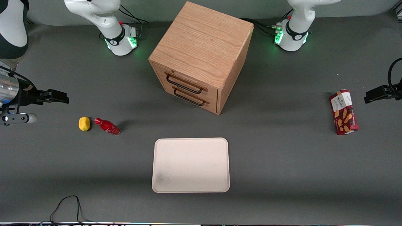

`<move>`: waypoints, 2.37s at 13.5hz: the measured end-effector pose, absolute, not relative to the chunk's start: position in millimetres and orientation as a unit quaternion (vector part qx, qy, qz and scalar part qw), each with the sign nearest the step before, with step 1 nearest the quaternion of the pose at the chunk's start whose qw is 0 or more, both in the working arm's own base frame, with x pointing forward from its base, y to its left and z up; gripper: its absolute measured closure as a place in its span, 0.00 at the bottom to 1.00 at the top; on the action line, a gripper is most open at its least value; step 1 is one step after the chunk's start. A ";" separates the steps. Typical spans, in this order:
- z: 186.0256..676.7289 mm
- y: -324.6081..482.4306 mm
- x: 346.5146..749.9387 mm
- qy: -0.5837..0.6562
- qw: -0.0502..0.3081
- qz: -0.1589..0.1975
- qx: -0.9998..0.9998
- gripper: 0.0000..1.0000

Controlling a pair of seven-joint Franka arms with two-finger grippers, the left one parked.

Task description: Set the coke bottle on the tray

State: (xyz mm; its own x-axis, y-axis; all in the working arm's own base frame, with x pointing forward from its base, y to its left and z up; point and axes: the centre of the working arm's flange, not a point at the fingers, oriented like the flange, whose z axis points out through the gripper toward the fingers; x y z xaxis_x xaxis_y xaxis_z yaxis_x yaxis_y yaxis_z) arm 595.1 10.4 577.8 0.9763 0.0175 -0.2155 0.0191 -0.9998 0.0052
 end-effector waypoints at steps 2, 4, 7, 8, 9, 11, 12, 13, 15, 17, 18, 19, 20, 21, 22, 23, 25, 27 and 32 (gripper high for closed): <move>577.7 10.4 594.7 0.004 0.004 -0.110 0.994 0.00; 577.5 10.7 593.9 -0.005 0.005 -0.113 0.994 0.00; 578.8 14.5 591.1 -0.003 0.005 -0.116 0.993 0.00; 579.5 15.2 587.8 -0.002 0.005 -0.117 0.993 0.00; 579.2 15.2 582.0 -0.002 0.005 -0.120 0.993 0.00; 574.4 15.0 566.1 0.004 0.005 -0.119 0.993 0.00; 567.2 14.9 558.8 0.010 0.004 -0.115 0.993 0.00; 556.1 14.7 554.1 0.015 0.003 -0.110 0.994 0.00; 523.1 14.5 553.8 0.022 0.002 -0.097 0.995 0.00; 487.1 13.4 558.5 0.029 0.002 -0.081 0.996 0.00; 472.0 12.9 562.2 0.029 0.002 -0.075 0.997 0.00; 458.4 13.1 567.2 0.029 0.002 -0.070 0.997 0.00; 445.0 13.3 572.6 0.029 0.002 -0.068 0.997 0.00; 432.8 13.8 577.6 0.030 0.002 -0.069 0.997 0.00; 421.7 14.2 581.7 0.032 0.002 -0.070 0.997 0.01; 411.9 14.6 584.2 0.033 0.002 -0.069 0.997 0.01; 389.1 16.5 582.5 0.036 0.002 -0.061 0.997 0.03; 367.9 18.1 575.4 0.039 0.002 -0.058 0.998 0.04; 336.0 20.2 564.7 0.043 0.001 -0.047 0.998 0.00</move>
